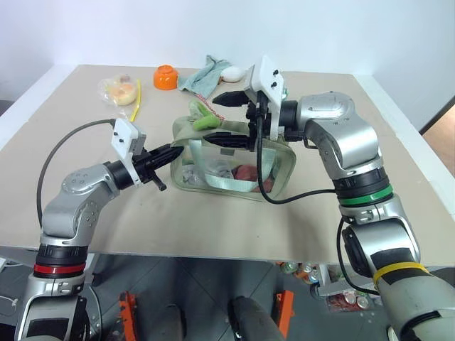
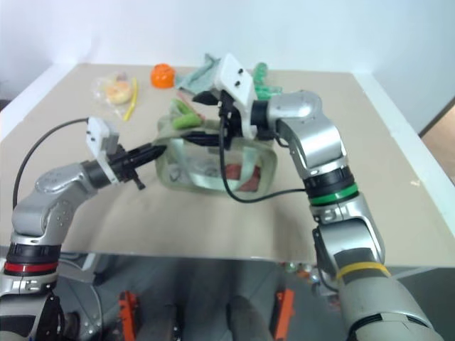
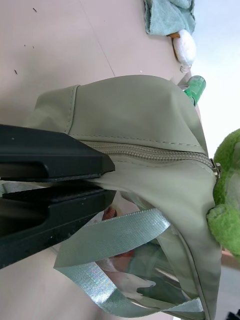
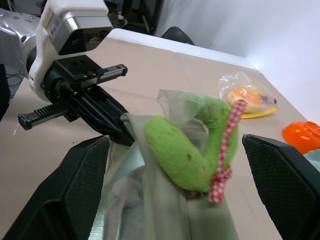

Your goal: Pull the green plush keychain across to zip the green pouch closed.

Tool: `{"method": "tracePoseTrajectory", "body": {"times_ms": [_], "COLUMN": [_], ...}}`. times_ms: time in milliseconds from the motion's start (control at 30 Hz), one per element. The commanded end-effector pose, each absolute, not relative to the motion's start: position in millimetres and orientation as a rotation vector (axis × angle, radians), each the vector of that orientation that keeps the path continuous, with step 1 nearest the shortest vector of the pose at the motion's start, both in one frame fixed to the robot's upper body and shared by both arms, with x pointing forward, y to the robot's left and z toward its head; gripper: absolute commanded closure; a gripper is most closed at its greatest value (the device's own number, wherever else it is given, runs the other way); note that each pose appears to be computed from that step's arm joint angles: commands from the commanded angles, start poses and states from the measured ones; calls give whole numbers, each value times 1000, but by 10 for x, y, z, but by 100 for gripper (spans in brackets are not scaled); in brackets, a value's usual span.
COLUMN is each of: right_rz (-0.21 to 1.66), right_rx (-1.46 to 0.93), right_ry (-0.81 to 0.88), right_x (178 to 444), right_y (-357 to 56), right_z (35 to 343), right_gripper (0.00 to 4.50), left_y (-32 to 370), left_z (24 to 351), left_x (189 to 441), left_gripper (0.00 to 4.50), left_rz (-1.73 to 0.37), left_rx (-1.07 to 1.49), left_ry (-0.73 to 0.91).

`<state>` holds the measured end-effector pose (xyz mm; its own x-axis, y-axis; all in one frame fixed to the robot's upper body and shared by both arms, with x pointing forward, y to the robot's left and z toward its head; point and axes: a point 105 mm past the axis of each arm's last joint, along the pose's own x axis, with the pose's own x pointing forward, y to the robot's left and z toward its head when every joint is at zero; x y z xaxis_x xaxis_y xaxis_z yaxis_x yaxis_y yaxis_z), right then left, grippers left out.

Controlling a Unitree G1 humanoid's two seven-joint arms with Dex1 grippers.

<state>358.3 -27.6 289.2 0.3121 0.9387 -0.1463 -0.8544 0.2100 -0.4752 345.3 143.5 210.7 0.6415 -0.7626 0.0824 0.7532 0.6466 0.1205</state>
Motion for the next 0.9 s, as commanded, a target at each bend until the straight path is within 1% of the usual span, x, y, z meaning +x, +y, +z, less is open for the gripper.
{"method": "tracePoseTrajectory", "body": {"times_ms": [33,100,267,367,400,667,900], "right_rz": [1260,1258,1253,1257,1258,1243,1145], "right_rx": [-556,-546,-537,-518,-516,-563,-618], "right_ry": [-245,-243,-237,-233,-233,-247,-242], "right_x": [3546,3554,3570,3567,3566,3568,3641], "right_y": [-230,-227,-249,-253,-257,-350,-720], "right_z": [3029,3022,3021,3029,3033,3072,3141], "right_gripper": [81,160,333,432,448,448,448], "left_y": [1430,1428,1417,1414,1413,1445,1546], "left_z": [2230,2224,2207,2197,2195,2212,2254], "left_x": [3402,3400,3395,3394,3393,3418,3450], "left_gripper": [450,450,450,450,450,450,450], "left_rz": [-862,-862,-862,-863,-863,-834,-789], "left_rx": [97,96,95,95,94,53,29], "left_ry": [-182,-182,-178,-175,-175,-182,-189]}}
